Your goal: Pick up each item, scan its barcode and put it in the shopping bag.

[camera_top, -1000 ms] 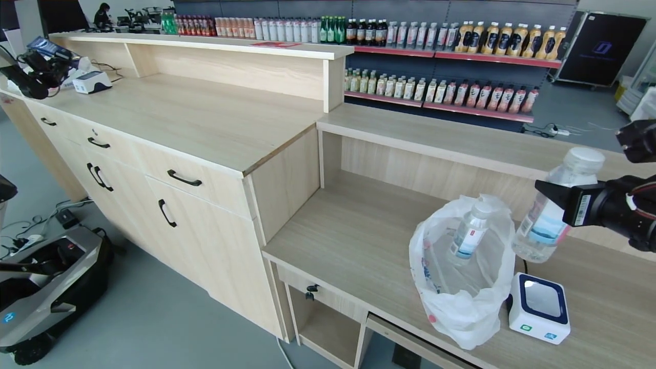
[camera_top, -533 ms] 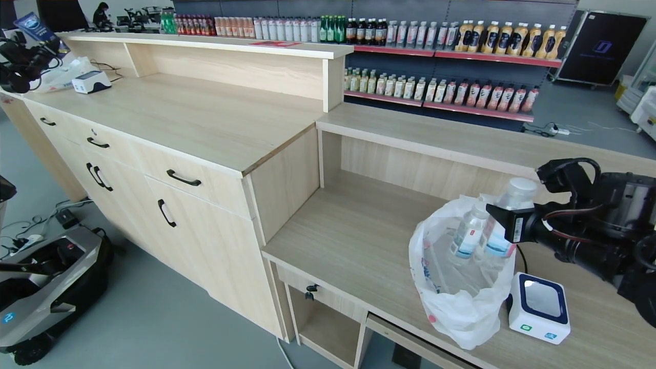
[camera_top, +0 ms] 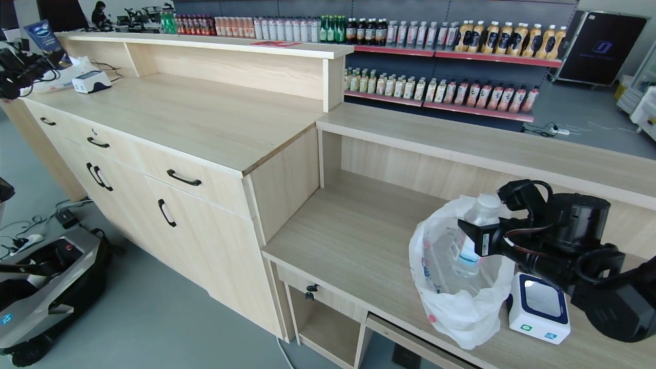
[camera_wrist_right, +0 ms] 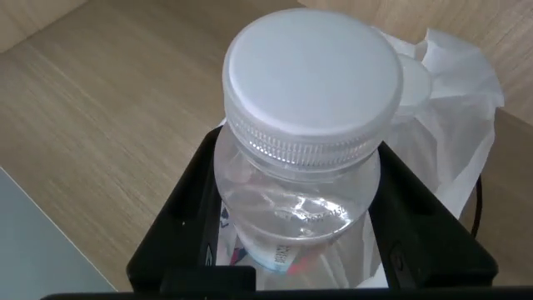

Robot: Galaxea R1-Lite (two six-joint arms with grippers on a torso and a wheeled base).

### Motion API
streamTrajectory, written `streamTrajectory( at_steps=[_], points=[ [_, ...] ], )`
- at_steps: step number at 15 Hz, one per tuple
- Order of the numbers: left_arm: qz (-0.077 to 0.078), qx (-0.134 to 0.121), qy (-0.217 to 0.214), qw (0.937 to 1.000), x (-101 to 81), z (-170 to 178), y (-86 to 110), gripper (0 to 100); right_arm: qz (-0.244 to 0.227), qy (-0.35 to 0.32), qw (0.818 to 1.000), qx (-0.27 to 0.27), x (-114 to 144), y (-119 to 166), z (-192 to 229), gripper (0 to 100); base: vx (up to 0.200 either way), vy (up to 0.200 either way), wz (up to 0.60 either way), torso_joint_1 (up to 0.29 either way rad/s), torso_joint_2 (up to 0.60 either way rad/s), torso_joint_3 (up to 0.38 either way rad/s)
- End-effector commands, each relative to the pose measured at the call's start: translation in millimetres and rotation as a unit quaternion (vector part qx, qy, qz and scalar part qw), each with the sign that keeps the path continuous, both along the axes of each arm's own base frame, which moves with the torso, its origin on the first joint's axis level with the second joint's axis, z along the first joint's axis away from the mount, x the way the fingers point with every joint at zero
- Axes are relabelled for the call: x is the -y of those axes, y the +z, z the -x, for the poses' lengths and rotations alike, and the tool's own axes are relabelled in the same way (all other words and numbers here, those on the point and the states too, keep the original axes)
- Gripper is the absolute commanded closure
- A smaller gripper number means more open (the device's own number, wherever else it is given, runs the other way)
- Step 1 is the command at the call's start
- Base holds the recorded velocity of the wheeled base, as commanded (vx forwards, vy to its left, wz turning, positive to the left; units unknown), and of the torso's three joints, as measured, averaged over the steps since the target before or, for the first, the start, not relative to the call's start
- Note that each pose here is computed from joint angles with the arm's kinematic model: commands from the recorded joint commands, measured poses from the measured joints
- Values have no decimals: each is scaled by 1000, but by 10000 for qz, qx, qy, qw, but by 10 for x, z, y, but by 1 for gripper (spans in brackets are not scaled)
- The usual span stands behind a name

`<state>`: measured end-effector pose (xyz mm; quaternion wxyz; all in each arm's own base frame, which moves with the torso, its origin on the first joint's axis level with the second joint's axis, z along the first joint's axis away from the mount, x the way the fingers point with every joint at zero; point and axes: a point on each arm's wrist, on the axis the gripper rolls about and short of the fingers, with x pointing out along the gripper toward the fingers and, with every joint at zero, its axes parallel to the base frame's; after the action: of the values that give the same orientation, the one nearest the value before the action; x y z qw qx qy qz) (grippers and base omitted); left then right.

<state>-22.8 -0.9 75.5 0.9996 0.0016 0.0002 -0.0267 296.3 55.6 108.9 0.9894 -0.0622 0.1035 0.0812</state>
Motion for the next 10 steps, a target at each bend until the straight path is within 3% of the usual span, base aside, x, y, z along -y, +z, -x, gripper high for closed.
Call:
streamTrajectory(
  at_steps=[1,8,10],
  points=[
    [1,-6,-1,10000,0,-1,0,0,55,112,9996,-237,-78,-188,-45,100,0,0,0,0,0,0],
    [1,-6,-1,10000,0,-1,0,0,112,202,9990,-390,-153,-463,-142,100,0,0,0,0,0,0],
    [1,-6,-1,10000,0,-1,0,0,71,209,9995,-211,-155,-479,-170,100,0,0,0,0,0,0]
  ],
)
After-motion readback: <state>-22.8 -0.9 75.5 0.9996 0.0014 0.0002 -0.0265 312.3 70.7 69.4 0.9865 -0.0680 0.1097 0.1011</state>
